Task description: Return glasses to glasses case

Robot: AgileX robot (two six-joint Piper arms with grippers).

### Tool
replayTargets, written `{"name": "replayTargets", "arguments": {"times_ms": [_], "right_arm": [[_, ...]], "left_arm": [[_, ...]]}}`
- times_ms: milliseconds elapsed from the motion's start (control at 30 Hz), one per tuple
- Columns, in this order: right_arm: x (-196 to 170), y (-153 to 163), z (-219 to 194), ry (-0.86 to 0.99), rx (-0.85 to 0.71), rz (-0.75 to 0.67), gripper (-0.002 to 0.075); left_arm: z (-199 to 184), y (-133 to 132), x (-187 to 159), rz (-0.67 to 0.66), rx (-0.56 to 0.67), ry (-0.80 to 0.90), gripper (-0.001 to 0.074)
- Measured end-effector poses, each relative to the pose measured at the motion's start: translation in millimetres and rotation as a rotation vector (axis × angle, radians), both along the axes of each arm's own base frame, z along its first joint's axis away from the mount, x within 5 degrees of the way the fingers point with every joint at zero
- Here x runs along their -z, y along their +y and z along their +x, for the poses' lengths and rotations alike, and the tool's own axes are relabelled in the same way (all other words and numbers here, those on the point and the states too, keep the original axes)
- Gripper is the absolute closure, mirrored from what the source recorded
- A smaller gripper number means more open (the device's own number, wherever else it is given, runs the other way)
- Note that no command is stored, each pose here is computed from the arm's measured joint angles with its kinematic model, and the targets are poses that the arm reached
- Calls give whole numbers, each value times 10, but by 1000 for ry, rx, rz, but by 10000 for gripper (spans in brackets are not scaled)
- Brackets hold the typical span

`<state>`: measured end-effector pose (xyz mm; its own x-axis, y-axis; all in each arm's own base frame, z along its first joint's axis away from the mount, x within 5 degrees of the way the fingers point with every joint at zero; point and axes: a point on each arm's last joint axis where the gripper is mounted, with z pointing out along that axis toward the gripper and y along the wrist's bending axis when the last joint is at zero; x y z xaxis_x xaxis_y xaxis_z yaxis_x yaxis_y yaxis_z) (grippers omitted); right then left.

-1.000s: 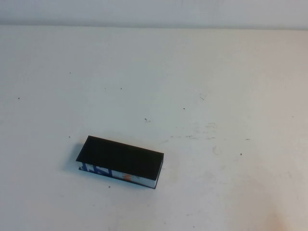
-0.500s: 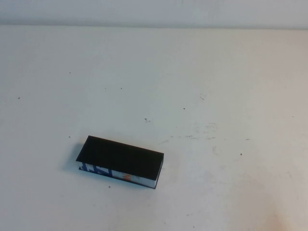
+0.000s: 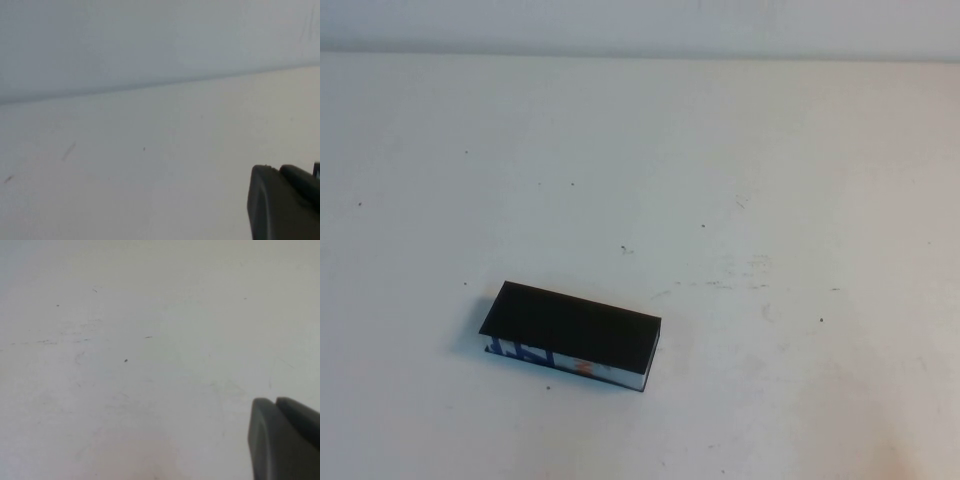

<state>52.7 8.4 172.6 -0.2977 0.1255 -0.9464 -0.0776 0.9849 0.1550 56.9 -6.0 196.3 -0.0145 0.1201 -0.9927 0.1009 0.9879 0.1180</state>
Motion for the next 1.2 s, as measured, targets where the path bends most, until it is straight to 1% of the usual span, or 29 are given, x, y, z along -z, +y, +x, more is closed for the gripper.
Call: {"name": "replayTargets", "arguments": {"times_ms": [167,267,1200], "right_arm": [[-1,0,-1,-2,0,2,737],[-1,0,-1,-2,0,2,737],[-1,1,-1,-2,0,3,737]], "left_arm": [[-26,16,189,26,-31,206,738],[-43,15,255,30,-28,278,738],[-51,15,269,17,-30,294,738]]}}
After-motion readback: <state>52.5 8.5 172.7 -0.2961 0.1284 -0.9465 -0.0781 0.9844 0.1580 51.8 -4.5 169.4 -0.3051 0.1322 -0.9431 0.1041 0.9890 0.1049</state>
